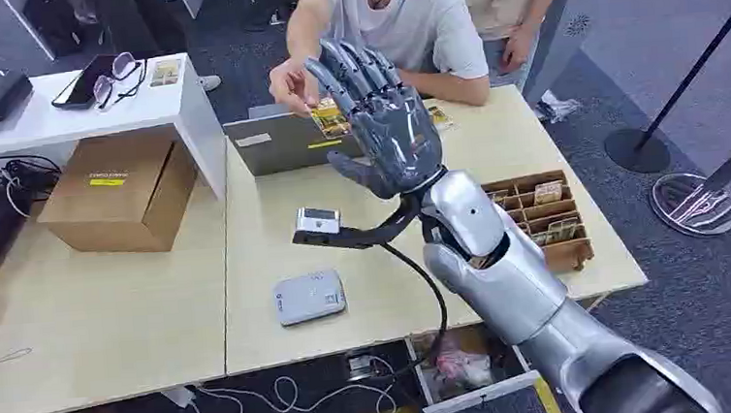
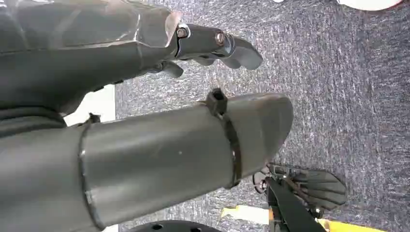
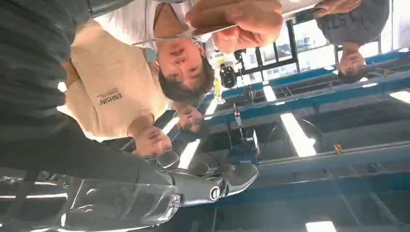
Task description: Pass the card to the sensor for recognition and then transmit it.
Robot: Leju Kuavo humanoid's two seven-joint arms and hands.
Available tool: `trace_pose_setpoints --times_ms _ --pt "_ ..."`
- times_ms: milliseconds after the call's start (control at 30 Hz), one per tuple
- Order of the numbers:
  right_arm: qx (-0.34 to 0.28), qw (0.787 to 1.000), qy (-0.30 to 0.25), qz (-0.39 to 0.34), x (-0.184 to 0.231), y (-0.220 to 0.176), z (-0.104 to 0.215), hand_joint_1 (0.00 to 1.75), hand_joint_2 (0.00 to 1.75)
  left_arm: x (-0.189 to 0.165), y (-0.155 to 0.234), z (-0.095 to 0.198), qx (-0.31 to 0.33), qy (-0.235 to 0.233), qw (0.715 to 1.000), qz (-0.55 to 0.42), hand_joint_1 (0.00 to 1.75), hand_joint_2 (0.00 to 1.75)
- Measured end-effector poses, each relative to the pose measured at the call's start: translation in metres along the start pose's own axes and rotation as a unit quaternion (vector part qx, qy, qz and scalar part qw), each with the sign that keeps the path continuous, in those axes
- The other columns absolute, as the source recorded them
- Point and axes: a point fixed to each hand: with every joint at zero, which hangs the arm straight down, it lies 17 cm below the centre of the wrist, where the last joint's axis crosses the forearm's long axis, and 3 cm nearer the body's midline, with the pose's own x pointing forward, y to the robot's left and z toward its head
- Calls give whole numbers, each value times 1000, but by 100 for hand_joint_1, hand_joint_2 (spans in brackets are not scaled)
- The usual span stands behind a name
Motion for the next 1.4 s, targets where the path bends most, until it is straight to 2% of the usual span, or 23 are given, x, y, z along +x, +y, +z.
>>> trace_pose_setpoints --times_ms 800,867,900,967,1033,1067,1133,1167,1233,1300,1400 --pt "33 999 8 3 -3 24 -3 0 175 -3 0 0 0 2 1000 0 0 0" --pt "35 999 8 3 -2 25 -3 5 175 -3 0 0 1 2 1000 0 0 0" --pt "35 999 8 2 -2 26 -3 17 175 -3 0 0 1 2 1000 0 0 0" --pt "36 999 8 2 -2 26 -3 24 175 -3 0 0 1 2 1000 0 0 0" --pt "35 999 8 -1 -2 26 -4 47 175 -4 1 1 2 2 1000 0 0 0" --pt "36 999 7 -1 -2 26 -4 51 175 -4 1 1 2 1 1000 -1 0 0" --pt "35 999 7 -2 -1 26 -5 87 175 -4 1 1 3 1 1000 -1 0 0" --pt "35 999 6 -2 0 26 -5 87 175 -4 2 1 4 1 1000 -1 0 0" --pt "36 999 5 -3 0 26 -5 112 175 -4 2 1 5 0 1000 -1 0 0" --pt "37 999 5 -3 1 27 -5 129 175 -5 2 1 5 0 1000 -2 0 0" --pt "37 999 5 -4 1 27 -6 129 175 -6 3 1 6 1 1000 -2 0 0"
